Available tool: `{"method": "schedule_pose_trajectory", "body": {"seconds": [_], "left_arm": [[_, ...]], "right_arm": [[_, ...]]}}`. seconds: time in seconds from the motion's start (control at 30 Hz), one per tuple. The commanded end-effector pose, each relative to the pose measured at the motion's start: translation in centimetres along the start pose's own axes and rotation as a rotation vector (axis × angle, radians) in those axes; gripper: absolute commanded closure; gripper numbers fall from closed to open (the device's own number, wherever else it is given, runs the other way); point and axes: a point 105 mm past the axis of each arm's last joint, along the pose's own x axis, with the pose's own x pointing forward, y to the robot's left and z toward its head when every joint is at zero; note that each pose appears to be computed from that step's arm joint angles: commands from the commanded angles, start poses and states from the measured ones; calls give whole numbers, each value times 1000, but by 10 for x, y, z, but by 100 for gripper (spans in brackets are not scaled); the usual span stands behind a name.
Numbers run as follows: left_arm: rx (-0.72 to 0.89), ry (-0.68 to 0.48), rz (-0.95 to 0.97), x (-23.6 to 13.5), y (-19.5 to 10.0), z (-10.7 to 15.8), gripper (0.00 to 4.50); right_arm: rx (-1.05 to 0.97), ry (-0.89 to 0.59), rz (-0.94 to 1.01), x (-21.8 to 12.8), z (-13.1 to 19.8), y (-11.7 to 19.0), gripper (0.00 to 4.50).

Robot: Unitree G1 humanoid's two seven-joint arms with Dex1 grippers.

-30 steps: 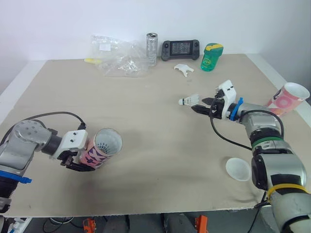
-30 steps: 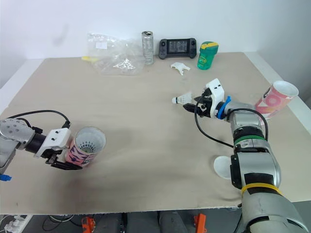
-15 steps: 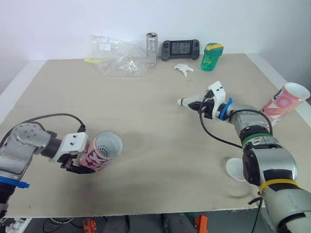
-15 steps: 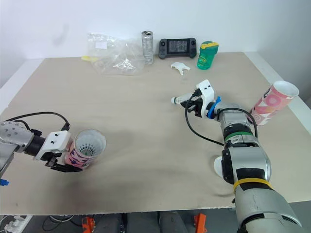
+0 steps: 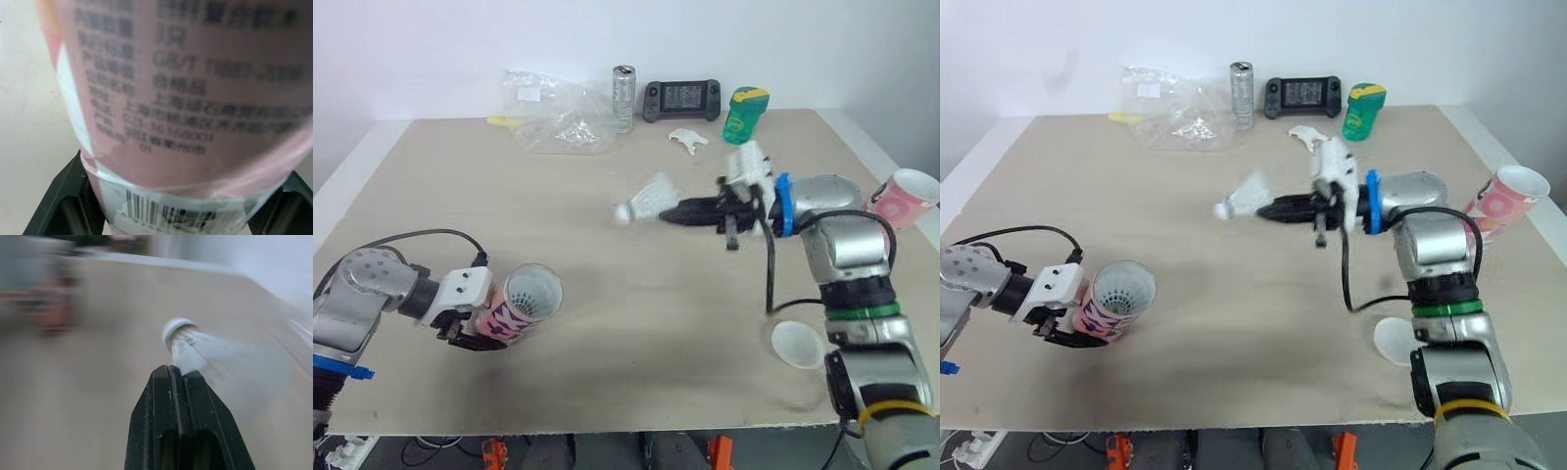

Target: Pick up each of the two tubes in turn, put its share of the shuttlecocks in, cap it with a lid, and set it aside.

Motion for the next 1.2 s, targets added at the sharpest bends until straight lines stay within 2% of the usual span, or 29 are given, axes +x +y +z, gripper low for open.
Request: {"method": "schedule_pose_trajectory", "body": {"seconds": [0.03,0.53,0.57,0.63,0.73,0.83,1.0,1.13,1.17,1.2], "left_arm": [[-21,5,-67,10,-7,-5,148],[-12,-2,-68,13,-4,-1,148],[-13,-3,-66,13,-4,-1,148],[-14,-1,-65,13,-4,-2,148],[-15,1,-65,14,-5,-2,148],[-20,-2,-62,14,-6,-2,148],[-28,-1,-52,13,-6,-4,148],[-37,-3,-53,15,-6,-6,148],[-47,-11,-52,16,-5,-6,148],[-53,-16,-50,17,-5,-6,148]], "right_arm": [[-132,-23,132,22,34,21,436],[-358,34,369,105,48,35,436],[-349,36,390,106,47,37,397],[-327,39,419,108,47,38,367],[-308,12,443,106,52,38,216],[-277,-16,437,98,58,33,118],[-209,-68,338,88,64,13,118],[-214,-38,292,105,60,7,118],[-220,-31,298,109,59,8,168],[-224,-29,302,112,58,8,183]]}}
